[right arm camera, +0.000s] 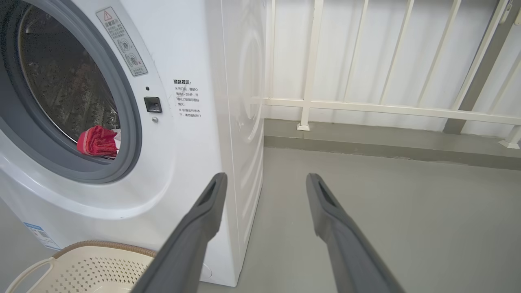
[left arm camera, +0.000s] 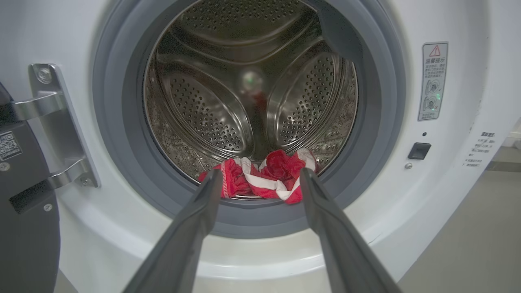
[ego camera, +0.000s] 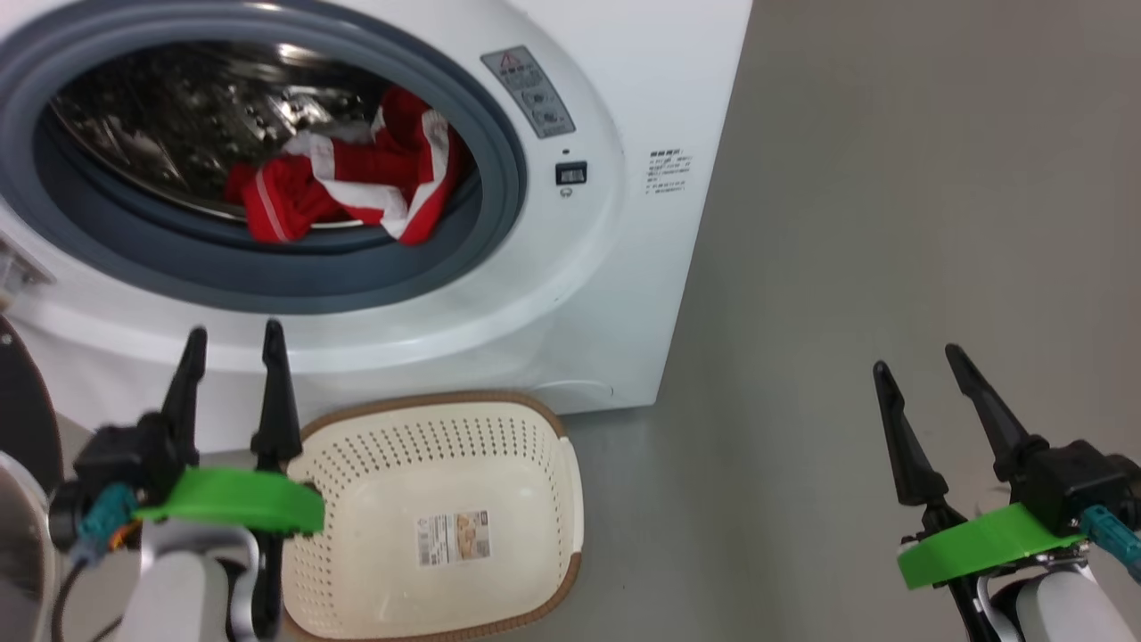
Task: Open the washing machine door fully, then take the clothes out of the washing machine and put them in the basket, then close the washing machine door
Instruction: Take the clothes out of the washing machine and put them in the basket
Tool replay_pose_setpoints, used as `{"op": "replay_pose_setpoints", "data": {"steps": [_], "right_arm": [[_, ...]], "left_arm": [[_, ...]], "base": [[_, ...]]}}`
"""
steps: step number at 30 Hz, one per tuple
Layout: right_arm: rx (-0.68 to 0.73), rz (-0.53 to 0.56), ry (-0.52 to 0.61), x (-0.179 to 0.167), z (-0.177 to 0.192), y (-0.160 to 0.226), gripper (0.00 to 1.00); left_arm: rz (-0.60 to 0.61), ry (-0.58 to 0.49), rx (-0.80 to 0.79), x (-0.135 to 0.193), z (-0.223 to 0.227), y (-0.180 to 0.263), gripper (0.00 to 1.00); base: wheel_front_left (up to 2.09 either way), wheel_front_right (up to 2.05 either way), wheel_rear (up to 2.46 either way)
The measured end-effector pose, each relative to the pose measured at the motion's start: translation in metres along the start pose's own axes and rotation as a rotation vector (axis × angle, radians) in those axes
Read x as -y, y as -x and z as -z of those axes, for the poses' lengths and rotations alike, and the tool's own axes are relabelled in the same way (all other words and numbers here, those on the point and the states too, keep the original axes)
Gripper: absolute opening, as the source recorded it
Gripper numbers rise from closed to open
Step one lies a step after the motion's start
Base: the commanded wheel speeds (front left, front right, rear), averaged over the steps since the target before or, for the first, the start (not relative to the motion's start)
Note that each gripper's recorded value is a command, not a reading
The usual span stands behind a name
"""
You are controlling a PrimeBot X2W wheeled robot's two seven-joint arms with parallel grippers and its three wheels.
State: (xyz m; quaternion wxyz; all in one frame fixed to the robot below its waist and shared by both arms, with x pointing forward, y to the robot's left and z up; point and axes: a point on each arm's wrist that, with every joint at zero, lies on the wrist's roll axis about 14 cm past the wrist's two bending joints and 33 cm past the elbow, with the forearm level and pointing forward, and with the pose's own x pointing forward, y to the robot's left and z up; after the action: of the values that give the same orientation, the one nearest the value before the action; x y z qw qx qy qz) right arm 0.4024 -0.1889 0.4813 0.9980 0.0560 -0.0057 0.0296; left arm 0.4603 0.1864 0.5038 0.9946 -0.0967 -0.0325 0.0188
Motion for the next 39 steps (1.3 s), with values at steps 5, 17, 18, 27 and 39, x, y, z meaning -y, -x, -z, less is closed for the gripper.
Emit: {"op": "replay_pose_setpoints", "data": {"steps": [5,17,18,27,39], "right_arm": [[-0.02,-0.013,-0.002,-0.001,0.01,-0.019,1.0],[-0.083,0.007,-0.007,0.011,0.043,-0.043,1.0],[-0.087,0.007,-0.006,0.011,0.045,-0.045,1.0],[-0.137,0.023,-0.011,0.018,0.068,-0.053,1.0],[-0.181,0.047,0.002,0.03,0.082,-0.048,1.0]], "left_arm": [[0.008,-0.024,-0.027,0.001,0.011,-0.036,1.0],[0.034,-0.021,-0.049,0.011,0.029,-0.117,1.0],[0.03,-0.026,-0.052,0.009,0.031,-0.124,1.0],[0.007,-0.062,-0.154,0.003,0.072,-0.169,1.0],[-0.047,-0.274,-0.348,-0.022,0.123,-0.196,1.0]], "base": [[0.0,0.0,0.0],[0.0,0.0,0.0],[0.0,0.0,0.0],[0.0,0.0,0.0],[0.0,0.0,0.0]]}}
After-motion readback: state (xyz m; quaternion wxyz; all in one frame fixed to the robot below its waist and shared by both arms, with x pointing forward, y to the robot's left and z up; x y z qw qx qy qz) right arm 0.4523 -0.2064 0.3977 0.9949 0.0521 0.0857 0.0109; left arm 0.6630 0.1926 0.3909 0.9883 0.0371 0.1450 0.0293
